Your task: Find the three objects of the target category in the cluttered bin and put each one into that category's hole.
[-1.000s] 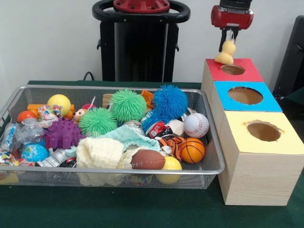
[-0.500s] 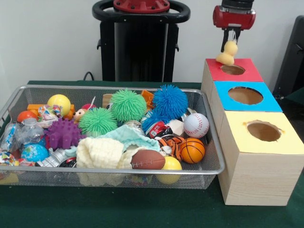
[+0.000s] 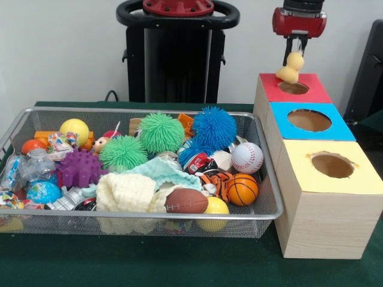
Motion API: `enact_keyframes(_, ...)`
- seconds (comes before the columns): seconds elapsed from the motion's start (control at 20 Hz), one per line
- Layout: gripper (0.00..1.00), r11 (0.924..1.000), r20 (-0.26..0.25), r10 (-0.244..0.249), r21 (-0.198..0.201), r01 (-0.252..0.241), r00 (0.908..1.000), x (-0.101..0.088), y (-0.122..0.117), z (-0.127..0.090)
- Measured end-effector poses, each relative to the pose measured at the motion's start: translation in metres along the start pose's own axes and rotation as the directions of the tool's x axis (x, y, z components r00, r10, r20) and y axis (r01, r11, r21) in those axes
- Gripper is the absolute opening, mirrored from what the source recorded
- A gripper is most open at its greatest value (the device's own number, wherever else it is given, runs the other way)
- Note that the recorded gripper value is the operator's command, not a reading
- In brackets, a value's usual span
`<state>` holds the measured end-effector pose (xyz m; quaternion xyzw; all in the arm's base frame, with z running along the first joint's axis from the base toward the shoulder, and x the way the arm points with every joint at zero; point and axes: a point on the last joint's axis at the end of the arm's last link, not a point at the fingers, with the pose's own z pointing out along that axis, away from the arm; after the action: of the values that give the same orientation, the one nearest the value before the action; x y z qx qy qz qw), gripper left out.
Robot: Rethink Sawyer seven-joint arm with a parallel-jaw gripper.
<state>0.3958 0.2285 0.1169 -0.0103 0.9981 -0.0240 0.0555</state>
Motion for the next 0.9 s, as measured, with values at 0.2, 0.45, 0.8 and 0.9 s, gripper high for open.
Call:
enact_keyframes(0.2, 0.0, 0.9999, -0.007, 0.016, -0.001, -0.016, 0.9998, 0.0, 0.001, 0.002)
enact_keyframes(0.45, 0.0, 0.9996, -0.014, 0.026, -0.003, -0.026, 0.9996, 0.0, 0.005, 0.004)
enact_keyframes(0.8, 0.0, 0.9992, -0.01, 0.039, -0.008, -0.039, 0.9992, -0.001, 0.01, 0.004)
enact_keyframes(0.9, 0.0, 0.999, -0.01, 0.044, -0.009, -0.044, 0.999, -0.002, 0.011, 0.004)
